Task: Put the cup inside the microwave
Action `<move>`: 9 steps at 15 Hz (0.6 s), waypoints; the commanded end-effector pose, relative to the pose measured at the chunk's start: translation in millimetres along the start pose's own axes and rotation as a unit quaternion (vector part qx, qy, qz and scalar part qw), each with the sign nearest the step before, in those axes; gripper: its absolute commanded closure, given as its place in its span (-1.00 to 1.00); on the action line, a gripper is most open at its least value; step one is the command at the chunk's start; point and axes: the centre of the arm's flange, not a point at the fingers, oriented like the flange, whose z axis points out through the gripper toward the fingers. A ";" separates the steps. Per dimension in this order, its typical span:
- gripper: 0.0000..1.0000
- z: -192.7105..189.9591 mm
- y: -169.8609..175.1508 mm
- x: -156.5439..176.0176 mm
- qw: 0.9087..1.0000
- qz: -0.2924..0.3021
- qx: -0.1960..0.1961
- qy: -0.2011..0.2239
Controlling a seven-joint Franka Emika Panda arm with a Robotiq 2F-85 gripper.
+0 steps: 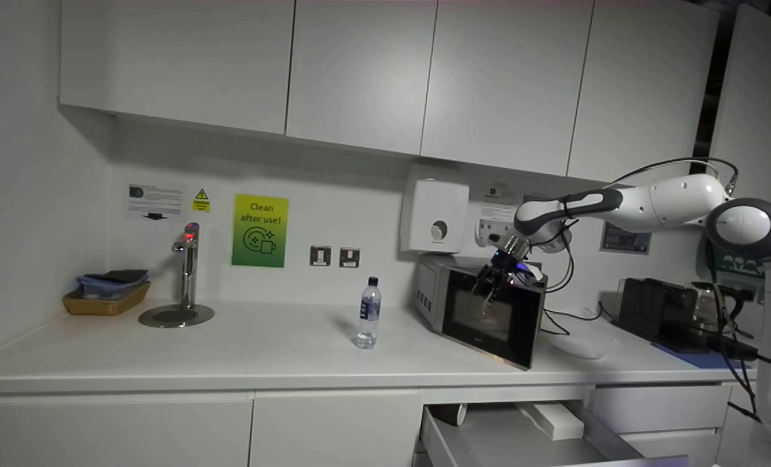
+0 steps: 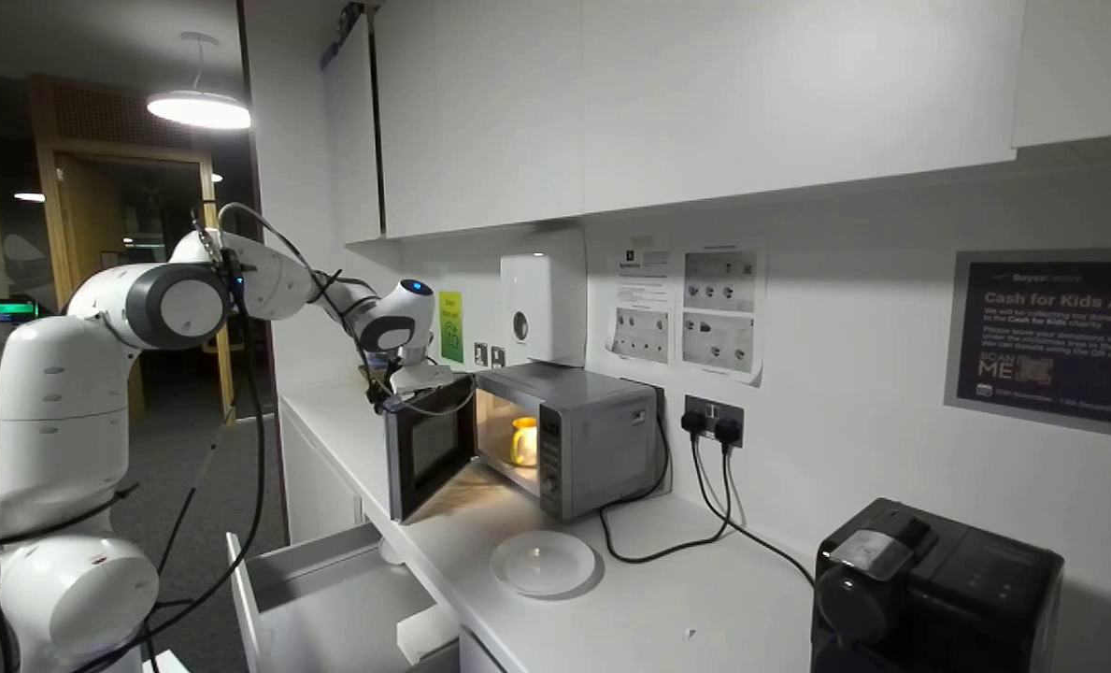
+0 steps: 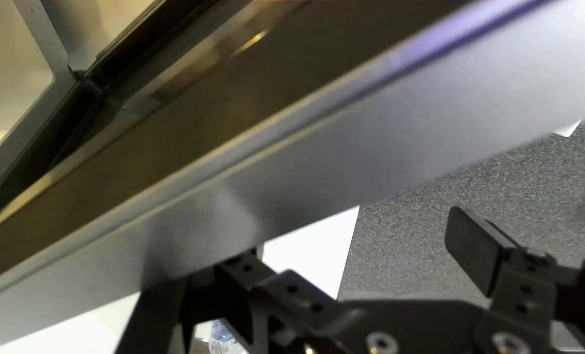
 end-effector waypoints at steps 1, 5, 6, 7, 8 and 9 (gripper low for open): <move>-1.00 -5.8 6.2 -3.4 0.999 -0.005 -0.006 -0.032; -1.00 -19.8 3.3 -5.8 0.994 -0.013 -0.054 -0.095; -1.00 -22.9 2.9 -5.0 0.992 -0.011 -0.063 -0.108; -1.00 -27.5 2.4 -5.9 0.990 -0.007 -0.079 -0.120; -1.00 -31.8 1.7 -6.5 0.987 -0.002 -0.091 -0.130; -1.00 -36.8 0.8 -10.0 0.985 0.008 -0.105 -0.138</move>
